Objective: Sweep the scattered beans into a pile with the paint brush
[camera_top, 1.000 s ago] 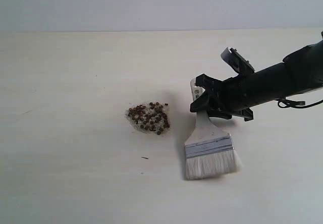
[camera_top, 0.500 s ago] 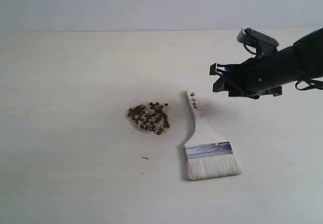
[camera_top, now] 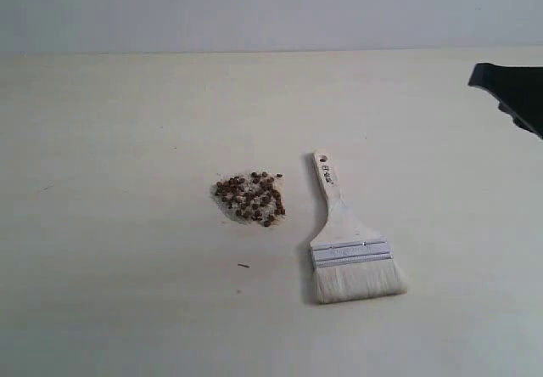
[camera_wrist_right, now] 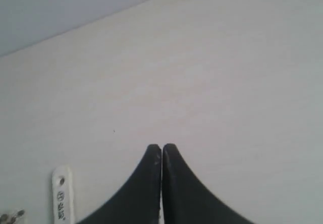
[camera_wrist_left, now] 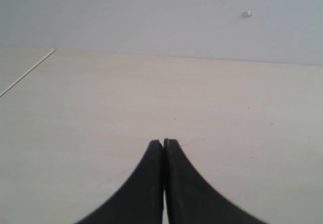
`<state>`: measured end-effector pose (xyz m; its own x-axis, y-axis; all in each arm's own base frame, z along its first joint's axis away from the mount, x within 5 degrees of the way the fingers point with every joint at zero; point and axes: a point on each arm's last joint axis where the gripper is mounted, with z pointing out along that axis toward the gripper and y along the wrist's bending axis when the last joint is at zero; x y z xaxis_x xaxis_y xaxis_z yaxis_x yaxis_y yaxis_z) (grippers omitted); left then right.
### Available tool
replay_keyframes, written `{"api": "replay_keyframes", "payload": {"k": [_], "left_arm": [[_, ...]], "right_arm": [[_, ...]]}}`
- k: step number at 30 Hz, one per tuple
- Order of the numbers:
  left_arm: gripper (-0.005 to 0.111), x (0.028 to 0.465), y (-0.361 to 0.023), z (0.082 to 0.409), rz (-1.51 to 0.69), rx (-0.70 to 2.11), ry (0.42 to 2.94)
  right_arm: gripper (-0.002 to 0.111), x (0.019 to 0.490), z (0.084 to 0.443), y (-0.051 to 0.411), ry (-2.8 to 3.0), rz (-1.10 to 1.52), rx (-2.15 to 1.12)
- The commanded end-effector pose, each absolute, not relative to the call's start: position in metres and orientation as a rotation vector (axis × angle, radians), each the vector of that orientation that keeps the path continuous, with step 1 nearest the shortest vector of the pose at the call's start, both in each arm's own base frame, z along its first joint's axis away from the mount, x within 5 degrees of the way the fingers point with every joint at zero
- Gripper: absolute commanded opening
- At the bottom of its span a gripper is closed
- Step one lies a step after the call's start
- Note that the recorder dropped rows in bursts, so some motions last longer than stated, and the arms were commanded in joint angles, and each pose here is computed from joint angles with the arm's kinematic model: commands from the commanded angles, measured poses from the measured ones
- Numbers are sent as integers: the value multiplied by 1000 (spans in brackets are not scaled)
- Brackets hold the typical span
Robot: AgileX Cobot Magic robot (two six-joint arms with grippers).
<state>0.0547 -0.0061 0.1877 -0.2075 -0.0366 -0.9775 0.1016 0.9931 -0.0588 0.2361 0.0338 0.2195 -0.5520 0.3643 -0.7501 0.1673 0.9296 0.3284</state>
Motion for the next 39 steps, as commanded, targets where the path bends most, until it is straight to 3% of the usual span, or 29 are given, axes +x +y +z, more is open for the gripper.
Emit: {"api": "replay_keyframes", "payload": {"k": [1, 18, 24, 32, 39], "left_arm": [[0, 54, -6, 188, -121, 54, 1768], [0, 54, -6, 188, -121, 54, 1768], [0, 54, -6, 188, -121, 54, 1768], [0, 54, -6, 188, -121, 54, 1768], [0, 54, -6, 188, -121, 54, 1768]], "right_arm": [[0, 200, 229, 30, 2101, 342, 376], [0, 163, 279, 20, 1810, 373, 352], [0, 127, 301, 24, 1682, 303, 9], [0, 61, 287, 8, 1413, 245, 34], [0, 47, 278, 7, 1344, 200, -15]]}}
